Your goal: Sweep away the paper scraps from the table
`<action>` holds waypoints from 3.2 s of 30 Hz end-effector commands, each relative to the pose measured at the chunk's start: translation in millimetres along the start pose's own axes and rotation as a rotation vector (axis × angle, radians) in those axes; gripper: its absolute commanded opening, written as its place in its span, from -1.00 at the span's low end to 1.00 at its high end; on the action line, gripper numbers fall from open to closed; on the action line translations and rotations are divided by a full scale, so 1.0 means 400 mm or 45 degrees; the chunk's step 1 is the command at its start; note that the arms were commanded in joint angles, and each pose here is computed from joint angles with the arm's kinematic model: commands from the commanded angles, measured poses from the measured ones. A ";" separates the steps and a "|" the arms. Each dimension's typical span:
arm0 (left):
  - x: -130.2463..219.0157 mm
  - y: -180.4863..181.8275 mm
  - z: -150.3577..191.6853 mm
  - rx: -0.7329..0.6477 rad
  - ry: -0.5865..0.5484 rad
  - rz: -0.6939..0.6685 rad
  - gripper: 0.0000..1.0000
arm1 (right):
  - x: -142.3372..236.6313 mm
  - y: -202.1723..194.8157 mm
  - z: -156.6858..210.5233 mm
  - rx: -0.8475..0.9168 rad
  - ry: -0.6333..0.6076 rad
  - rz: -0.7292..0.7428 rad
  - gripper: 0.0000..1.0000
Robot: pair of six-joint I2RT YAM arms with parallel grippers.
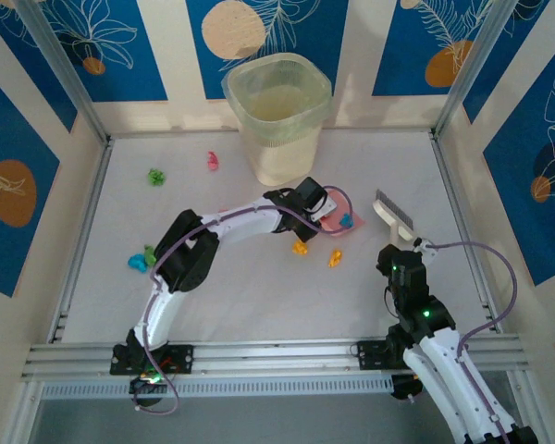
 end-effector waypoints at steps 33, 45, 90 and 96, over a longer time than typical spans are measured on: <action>0.500 0.002 0.026 0.365 -0.327 0.007 -1.00 | 0.017 0.034 -0.022 0.023 -0.057 -0.150 -1.00; 0.676 0.048 0.017 0.454 -0.331 -0.136 -1.00 | 0.006 0.118 0.007 0.175 0.030 -0.417 -1.00; 0.706 0.429 -0.347 1.015 -0.799 0.229 -1.00 | -0.016 0.223 0.076 0.369 0.225 -0.687 -1.00; 0.689 0.482 -0.377 1.173 -0.868 0.487 -1.00 | -0.020 0.221 0.076 0.373 0.228 -0.673 -1.00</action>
Point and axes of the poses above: each hand's point on the last joint's axis, 136 mm out from that joint toward the fingers, its own x axis back along the fingers, its own y axis along the line the jaws close on, z = x × y, the point moved 4 cm from there along x, back along the fingers
